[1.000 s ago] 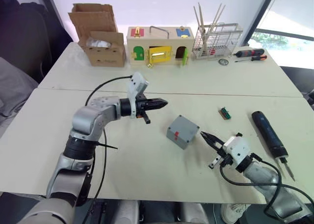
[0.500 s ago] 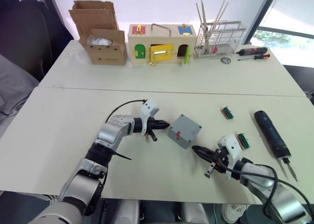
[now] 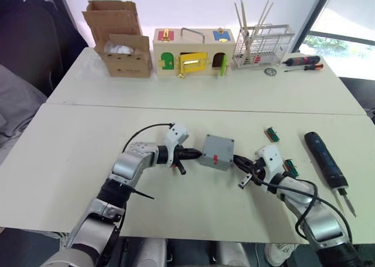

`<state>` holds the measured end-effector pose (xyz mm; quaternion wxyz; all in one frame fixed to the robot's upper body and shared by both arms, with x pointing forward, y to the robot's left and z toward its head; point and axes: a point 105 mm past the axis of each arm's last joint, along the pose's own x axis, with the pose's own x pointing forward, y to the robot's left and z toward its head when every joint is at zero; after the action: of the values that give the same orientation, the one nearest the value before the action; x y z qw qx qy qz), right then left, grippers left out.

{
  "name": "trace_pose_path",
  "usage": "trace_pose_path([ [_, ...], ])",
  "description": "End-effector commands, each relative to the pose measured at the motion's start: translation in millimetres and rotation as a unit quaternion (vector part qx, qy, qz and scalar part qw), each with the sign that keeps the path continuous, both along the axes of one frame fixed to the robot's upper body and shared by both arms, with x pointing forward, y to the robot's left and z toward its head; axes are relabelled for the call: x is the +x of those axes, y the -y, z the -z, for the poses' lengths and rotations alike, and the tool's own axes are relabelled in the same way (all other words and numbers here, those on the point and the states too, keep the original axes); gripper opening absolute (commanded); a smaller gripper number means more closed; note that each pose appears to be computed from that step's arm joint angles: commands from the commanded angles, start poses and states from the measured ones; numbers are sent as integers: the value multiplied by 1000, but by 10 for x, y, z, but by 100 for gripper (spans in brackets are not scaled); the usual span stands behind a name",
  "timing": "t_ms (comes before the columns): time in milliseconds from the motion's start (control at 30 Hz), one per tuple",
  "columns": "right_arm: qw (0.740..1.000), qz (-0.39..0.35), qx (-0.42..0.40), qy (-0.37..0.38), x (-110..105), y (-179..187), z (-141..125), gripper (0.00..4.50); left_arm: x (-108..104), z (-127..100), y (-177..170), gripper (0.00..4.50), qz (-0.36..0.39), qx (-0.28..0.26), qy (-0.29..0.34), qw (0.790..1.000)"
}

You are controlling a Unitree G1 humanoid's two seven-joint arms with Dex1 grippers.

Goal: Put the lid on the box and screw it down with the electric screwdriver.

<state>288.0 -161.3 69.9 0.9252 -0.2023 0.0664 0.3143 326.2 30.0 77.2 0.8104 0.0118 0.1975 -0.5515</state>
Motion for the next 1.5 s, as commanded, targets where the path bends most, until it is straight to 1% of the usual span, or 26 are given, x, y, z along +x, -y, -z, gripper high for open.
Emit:
trace_pose_path([
  [33, 999, -19, 7, 35, 40, -79, -148, 2, -50, -142, 121, 10, 20, -25, 18, 999],
  [267, 999, -11, 14, 41, 104, -76, -163, 2, -50, -150, 132, 10, 21, -28, 17, 999],
  [467, 999, 2, 20, 35, 68, -37, -165, 2, -15, -176, 93, 10, 15, -29, 21, 999],
  [600, 996, 77, 36, 36, 13, 262, -272, 2, 162, -434, -175, 10, -37, -43, 67, 996],
  [667, 991, 114, 59, 35, -88, 393, -408, 2, 205, -651, -348, 10, -55, -55, 93, 993],
  [700, 989, 127, 72, 39, -144, 436, -486, 2, 189, -743, -401, 10, -55, -61, 103, 991],
  [733, 984, 145, 96, 48, -213, 470, -609, 2, 136, -853, -436, 10, -43, -66, 113, 990],
  [800, 974, 175, 131, 57, -338, 528, -763, 2, -5, -1002, -421, 10, -6, -73, 126, 989],
  [867, 969, 192, 143, 54, -421, 577, -815, 2, -110, -1065, -373, 10, 20, -77, 130, 988],
  [933, 965, 213, 142, 45, -523, 652, -812, 2, -242, -1102, -287, 10, 56, -79, 131, 987],
  [1000, 962, 238, 126, 40, -615, 747, -777, 54, -356, -1102, -219, 10, 94, -74, 133, 984],
  [1033, 959, 254, 116, 38, -661, 813, -750, 88, -419, -1078, -192, 10, 115, -65, 132, 982],
  [1067, 955, 274, 109, 32, -714, 896, -714, 133, -492, -1047, -169, 10, 142, -54, 132, 980],
  [1100, 952, 287, 105, 29, -761, 965, -694, 189, -552, -1028, -141, 10, 160, -47, 132, 977],
  [1200, 945, 313, 99, 2, -877, 1062, -577, 334, -664, -956, -129, 10, 204, -18, 135, 970],
  [1233, 943, 318, 98, -7, -907, 1076, -536, 377, -688, -938, -136, 10, 213, -10, 136, 967],
  [1300, 940, 326, 99, -16, -945, 1103, -489, 445, -717, -919, -139, 10, 222, -2, 140, 965],
  [1467, 935, 341, 93, -37, -976, 1159, -343, 445, -722, -904, -133, 10, 219, -2, 141, 965],
  [1500, 934, 342, 94, -38, -968, 1167, -328, 423, -722, -900, -128, 10, 218, -3, 140, 966],
])
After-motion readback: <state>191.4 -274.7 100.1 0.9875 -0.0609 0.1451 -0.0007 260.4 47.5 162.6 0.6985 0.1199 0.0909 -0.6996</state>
